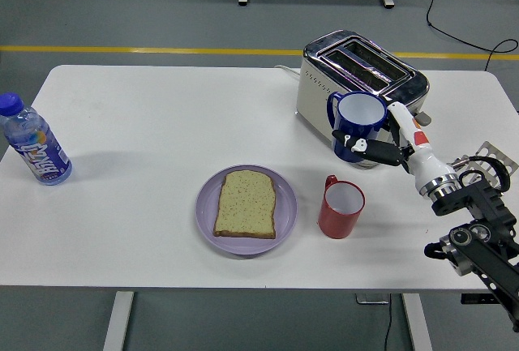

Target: Pick up the cup,pour liquid into bread,place the cup on the desk

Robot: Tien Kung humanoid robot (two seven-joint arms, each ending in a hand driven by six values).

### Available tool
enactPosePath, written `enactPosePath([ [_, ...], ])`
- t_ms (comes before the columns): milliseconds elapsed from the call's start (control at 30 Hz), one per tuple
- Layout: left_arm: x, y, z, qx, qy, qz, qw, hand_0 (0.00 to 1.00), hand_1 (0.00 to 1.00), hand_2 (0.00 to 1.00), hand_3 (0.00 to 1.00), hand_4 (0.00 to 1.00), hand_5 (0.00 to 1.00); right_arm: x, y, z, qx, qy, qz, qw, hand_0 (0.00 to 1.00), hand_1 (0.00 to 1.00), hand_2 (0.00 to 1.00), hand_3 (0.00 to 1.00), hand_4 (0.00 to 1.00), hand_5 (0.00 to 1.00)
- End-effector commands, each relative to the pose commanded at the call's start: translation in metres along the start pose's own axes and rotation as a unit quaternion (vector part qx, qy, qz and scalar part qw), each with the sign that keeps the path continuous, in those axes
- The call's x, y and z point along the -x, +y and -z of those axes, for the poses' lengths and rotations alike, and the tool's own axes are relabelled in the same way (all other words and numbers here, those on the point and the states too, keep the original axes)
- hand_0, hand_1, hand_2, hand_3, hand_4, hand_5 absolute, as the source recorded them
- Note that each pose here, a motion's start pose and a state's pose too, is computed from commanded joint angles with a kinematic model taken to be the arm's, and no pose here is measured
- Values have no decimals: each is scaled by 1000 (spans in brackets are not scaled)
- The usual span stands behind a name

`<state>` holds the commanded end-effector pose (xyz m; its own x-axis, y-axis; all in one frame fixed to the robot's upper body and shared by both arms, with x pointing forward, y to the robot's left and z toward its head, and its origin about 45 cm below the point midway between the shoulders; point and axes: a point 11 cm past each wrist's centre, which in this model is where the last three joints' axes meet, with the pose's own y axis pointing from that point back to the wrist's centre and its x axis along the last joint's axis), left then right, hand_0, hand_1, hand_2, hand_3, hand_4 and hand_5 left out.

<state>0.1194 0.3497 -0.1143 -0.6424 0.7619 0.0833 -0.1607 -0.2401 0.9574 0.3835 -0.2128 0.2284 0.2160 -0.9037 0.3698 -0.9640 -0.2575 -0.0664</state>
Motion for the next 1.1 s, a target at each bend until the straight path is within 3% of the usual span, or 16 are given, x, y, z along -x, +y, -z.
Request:
enactPosePath([
  [433, -2, 0, 2, -2, -2, -2, 1000, 690, 756, 773, 611, 396, 998, 28, -24, 16, -14, 17, 30, 999, 342, 346, 502, 533, 716, 2],
  [733, -4, 0, 4, -2, -2, -3, 1000, 690, 756, 773, 611, 396, 998, 43, -42, 21, -3, 22, 38, 999, 344, 347, 501, 534, 717, 2],
  [1100, -5, -1, 5, -1, 4, -2, 1000, 690, 756, 773, 611, 396, 998, 56, -58, 22, -11, 83, 52, 995, 344, 346, 501, 535, 718, 2],
])
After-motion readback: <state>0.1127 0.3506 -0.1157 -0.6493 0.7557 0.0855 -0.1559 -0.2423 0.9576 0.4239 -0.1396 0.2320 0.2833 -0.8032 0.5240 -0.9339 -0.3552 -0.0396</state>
